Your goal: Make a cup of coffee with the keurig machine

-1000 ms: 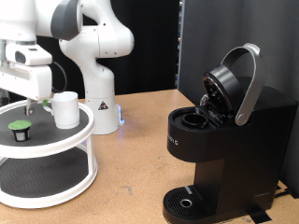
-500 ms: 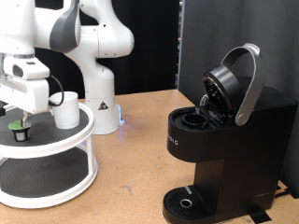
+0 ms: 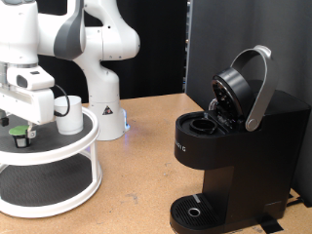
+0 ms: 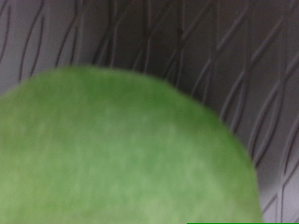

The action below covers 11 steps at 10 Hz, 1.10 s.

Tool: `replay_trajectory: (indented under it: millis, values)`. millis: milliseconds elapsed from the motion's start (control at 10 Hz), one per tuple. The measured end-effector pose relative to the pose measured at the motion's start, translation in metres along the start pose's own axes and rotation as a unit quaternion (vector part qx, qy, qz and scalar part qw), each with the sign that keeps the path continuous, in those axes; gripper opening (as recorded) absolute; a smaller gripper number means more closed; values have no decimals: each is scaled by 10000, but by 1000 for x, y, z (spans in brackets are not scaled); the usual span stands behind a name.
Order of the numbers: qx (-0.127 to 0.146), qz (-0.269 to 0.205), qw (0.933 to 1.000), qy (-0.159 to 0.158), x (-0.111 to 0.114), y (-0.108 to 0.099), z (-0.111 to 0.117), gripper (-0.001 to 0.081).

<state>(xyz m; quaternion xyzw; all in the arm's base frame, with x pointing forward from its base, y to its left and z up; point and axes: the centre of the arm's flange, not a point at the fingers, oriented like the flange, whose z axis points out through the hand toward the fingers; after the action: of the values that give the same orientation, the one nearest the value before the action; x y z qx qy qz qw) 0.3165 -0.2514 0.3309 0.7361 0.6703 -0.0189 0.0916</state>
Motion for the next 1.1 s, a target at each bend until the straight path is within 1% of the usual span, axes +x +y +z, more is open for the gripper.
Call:
replay_trajectory:
  millis: [400, 600, 700, 1100]
  values:
    - [66, -68, 9999, 79, 7, -7, 6, 806]
    - [75, -23, 9999, 122, 8, -7, 6, 538]
    - [86, 7, 9998, 154, 8, -7, 5, 462]
    - [210, 63, 9994, 284, 12, -6, -6, 462]
